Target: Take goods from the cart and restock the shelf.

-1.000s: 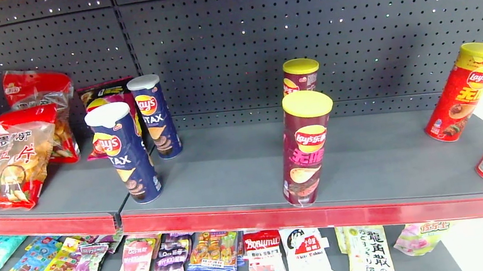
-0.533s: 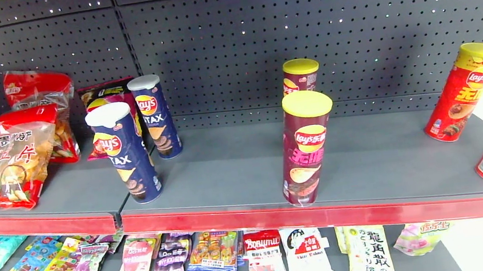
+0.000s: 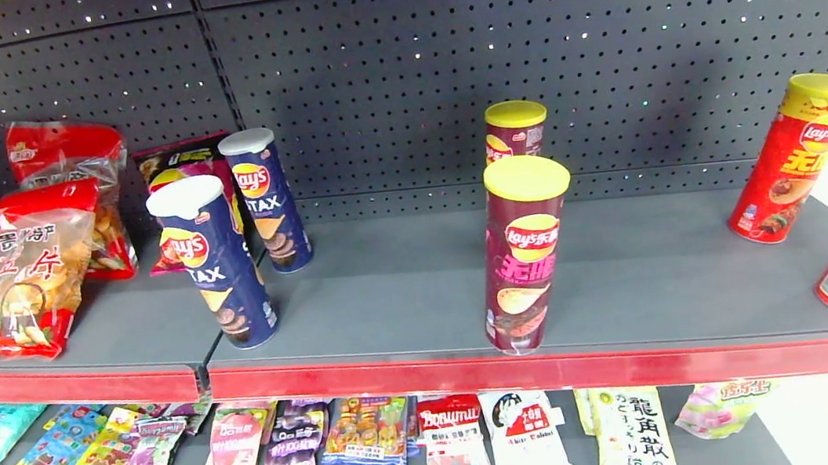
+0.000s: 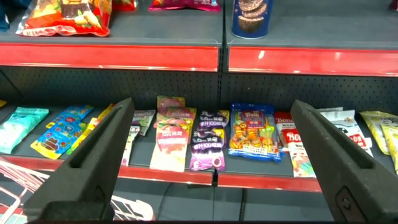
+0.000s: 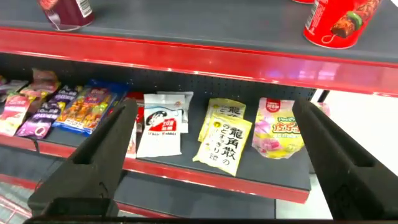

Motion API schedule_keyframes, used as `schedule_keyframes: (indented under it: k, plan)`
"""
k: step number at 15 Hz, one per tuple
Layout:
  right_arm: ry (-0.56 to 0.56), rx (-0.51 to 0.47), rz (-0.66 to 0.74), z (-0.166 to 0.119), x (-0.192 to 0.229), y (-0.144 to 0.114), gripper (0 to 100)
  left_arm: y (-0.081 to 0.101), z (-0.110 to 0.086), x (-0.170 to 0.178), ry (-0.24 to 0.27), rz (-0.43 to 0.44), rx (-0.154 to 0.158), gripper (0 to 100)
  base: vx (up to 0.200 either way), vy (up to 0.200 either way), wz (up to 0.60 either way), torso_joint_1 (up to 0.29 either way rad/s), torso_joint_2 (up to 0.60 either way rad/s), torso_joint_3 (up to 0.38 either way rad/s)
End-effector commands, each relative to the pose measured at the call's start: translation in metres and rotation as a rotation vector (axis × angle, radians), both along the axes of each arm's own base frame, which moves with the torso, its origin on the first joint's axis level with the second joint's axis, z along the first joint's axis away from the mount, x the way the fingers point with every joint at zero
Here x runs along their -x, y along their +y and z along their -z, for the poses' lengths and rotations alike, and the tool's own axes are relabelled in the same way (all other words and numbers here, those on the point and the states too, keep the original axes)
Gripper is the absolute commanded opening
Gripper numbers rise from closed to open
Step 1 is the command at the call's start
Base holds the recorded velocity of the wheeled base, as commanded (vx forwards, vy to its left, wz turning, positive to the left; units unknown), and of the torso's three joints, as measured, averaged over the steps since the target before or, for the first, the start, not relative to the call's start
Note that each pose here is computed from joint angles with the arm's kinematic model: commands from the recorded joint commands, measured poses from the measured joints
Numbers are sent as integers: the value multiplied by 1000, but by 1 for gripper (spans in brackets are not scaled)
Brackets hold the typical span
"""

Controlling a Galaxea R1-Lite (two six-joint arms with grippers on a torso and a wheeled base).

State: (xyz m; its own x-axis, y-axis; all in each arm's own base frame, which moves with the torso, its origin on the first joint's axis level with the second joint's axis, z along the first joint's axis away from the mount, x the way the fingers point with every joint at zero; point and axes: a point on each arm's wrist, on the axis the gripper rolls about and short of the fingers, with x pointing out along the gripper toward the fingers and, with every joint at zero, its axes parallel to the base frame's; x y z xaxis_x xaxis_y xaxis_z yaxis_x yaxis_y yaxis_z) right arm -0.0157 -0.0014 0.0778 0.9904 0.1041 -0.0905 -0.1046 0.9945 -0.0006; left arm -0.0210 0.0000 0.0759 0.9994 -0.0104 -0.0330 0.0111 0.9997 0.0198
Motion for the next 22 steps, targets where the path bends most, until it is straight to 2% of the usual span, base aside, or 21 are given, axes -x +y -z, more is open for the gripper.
schedule_keyframes:
  k: [1, 5, 14, 18, 22]
  plan:
    - [6, -1, -1, 0, 0, 0, 100, 0, 0, 0, -1, 0, 0, 100, 0, 0, -600, 7, 7, 12]
    - [6, 1, -1, 0, 0, 0, 100, 0, 0, 0, -1, 0, 0, 100, 0, 0, -600, 6, 1, 4]
    - [4, 2, -1, 0, 0, 0, 100, 0, 0, 0, -1, -1, 0, 100, 0, 0, 0, 0, 0, 0]
    - [6, 2, -1, 0, 0, 0, 100, 0, 0, 0, -2, -1, 0, 100, 0, 0, 600, 0, -1, -2]
    - [6, 4, -1, 0, 0, 0, 100, 0, 0, 1, -18, -3, 2, 100, 0, 0, 0, 0, 0, 0]
